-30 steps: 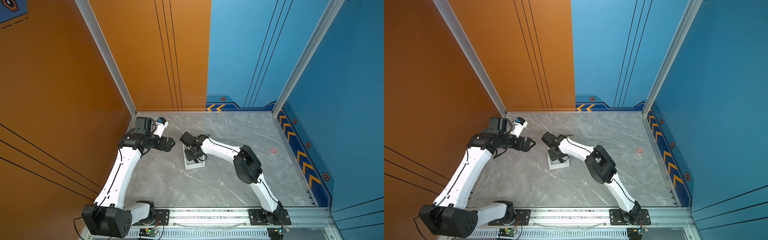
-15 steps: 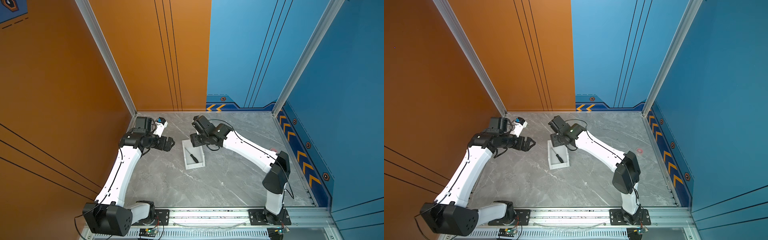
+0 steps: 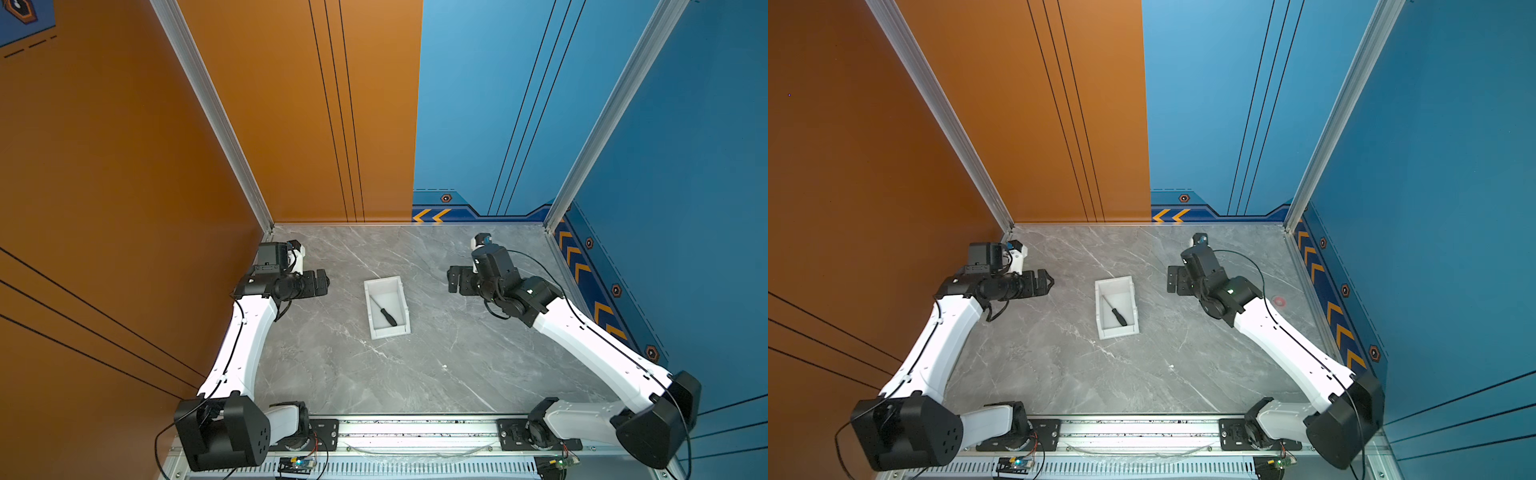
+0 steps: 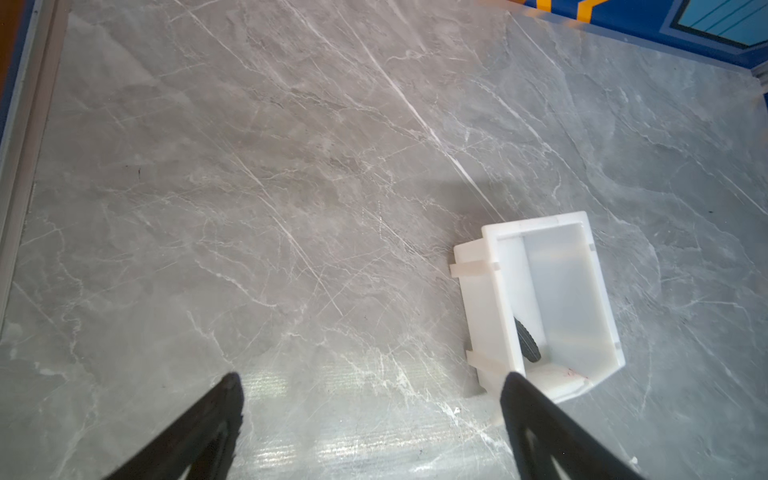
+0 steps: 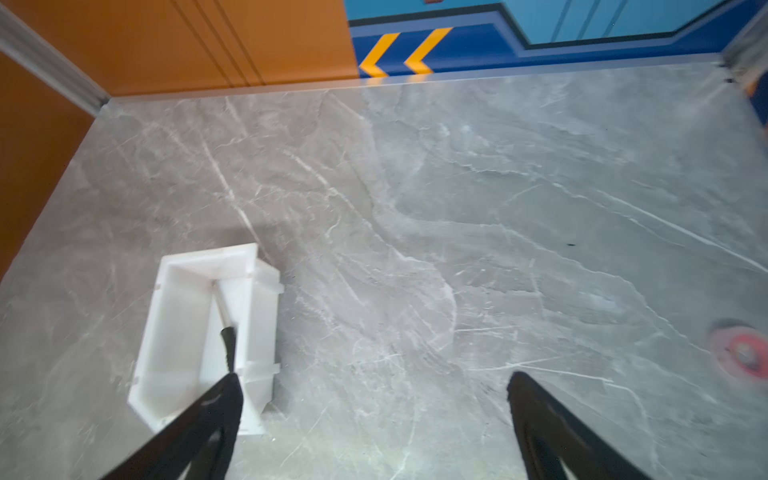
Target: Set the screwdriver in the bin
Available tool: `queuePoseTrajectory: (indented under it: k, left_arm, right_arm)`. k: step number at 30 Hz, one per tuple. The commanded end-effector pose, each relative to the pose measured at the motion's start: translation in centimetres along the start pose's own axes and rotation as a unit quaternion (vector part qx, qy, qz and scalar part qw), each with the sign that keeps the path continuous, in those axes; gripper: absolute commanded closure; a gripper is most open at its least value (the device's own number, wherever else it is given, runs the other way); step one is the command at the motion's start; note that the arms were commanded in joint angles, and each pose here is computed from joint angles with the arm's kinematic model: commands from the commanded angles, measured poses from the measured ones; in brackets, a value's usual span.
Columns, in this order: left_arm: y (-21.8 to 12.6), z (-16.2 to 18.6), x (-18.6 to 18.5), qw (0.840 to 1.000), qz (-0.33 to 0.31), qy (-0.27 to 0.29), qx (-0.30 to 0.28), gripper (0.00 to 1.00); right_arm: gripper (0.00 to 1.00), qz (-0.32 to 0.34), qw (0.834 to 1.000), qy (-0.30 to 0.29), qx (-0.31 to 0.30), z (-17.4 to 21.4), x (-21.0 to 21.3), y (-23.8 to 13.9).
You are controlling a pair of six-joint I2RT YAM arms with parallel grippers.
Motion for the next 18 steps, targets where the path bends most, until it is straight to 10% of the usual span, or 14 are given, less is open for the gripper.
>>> queuePoseTrajectory:
  k: [1,18]
  left_arm:
    - [1.7,-0.2,2.3,0.997,-0.054,-0.031,-0.038,0.02]
    - [7.8,1.4,5.1,0.956,-0.083,0.059,-0.274,0.02]
  right_arm:
    - [0.00,0.035,0.996,0.040,-0.069,-0.3,-3.4,-1.1]
    - [0.00,0.160,0.979,0.037,-0.120,3.8,-13.3,-0.4]
Point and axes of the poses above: each gripper's point midway between its finger pads, its own y axis out along the fingers, its own x axis along the line the jaws close on, z = x × y, the point moved 2 cm from there along -y, back along the fingers, and after that the axes turned 3 degrees about -y, right-handed, at the moved point
